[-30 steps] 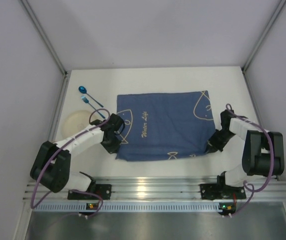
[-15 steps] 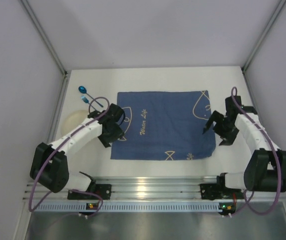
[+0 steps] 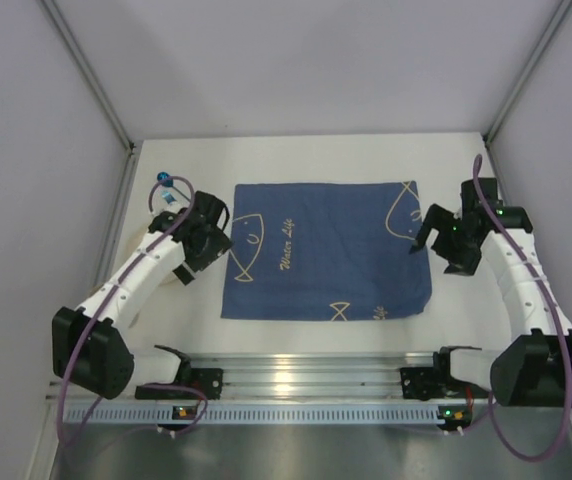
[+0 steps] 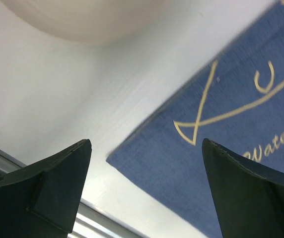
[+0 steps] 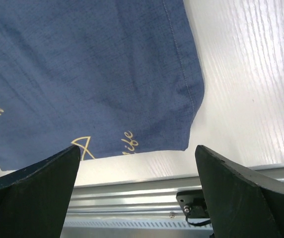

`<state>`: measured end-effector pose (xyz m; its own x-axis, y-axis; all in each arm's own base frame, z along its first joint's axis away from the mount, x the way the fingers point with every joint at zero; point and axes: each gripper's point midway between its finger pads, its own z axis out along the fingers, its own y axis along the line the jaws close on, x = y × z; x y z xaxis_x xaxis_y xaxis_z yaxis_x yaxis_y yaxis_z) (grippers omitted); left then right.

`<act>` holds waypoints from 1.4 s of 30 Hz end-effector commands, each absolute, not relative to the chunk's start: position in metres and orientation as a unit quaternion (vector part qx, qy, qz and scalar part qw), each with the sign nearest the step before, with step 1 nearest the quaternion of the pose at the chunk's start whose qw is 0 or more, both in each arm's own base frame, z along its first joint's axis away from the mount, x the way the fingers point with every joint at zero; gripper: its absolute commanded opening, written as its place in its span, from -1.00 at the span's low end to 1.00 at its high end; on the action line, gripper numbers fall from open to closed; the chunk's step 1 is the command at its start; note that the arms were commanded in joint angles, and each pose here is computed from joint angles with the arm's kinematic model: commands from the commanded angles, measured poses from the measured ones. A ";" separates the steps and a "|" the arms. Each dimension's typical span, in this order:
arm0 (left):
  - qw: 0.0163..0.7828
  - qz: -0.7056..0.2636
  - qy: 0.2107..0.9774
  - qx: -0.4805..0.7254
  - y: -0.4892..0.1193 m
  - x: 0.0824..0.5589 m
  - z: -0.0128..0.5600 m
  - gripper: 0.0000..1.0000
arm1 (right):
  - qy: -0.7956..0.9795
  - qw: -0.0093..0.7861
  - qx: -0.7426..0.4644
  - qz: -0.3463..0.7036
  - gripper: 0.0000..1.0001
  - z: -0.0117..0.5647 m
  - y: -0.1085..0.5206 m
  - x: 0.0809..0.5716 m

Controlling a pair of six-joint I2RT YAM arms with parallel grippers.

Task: Set the dinner table for one person

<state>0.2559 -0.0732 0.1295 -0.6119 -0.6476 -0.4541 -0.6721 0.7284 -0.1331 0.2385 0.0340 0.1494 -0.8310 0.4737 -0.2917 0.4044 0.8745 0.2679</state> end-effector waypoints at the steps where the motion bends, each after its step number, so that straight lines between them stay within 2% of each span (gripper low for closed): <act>1: 0.274 0.060 0.868 -0.410 -0.036 0.277 0.132 0.96 | 0.950 0.222 0.176 0.135 1.00 0.182 0.053 0.245; 6: 0.298 0.054 0.831 -0.467 -0.005 0.295 0.122 0.96 | 0.942 0.243 0.153 0.172 0.99 0.188 0.068 0.236; 9: 0.296 0.054 0.825 -0.478 0.004 0.307 0.116 0.96 | 0.946 0.226 0.136 0.190 0.99 0.166 0.075 0.227; 16: 0.287 0.033 0.827 -0.482 0.009 0.334 0.108 0.96 | 0.969 0.098 0.178 0.143 0.99 0.088 0.067 0.188; 19: 0.283 0.022 0.833 -0.475 0.004 0.340 0.106 0.96 | 0.970 0.087 0.192 0.120 0.99 0.076 0.060 0.181; 25: 0.280 0.019 0.845 -0.455 0.002 0.338 0.104 0.95 | 0.969 0.071 0.222 0.086 0.99 0.050 0.051 0.178; 31: 0.286 0.025 0.855 -0.433 0.004 0.340 0.112 0.94 | 0.958 0.083 0.246 0.119 1.00 0.035 0.063 0.198; 36: 0.295 0.029 0.859 -0.418 0.006 0.344 0.122 0.94 | 0.955 0.115 0.251 0.108 0.99 0.046 0.058 0.227; 40: 0.296 0.034 0.862 -0.411 0.007 0.346 0.123 0.93 | 0.947 0.187 0.236 0.113 0.98 0.110 0.059 0.270; 42: 0.294 0.031 0.862 -0.412 0.006 0.346 0.121 0.93 | 0.945 0.198 0.235 0.114 0.98 0.139 0.060 0.273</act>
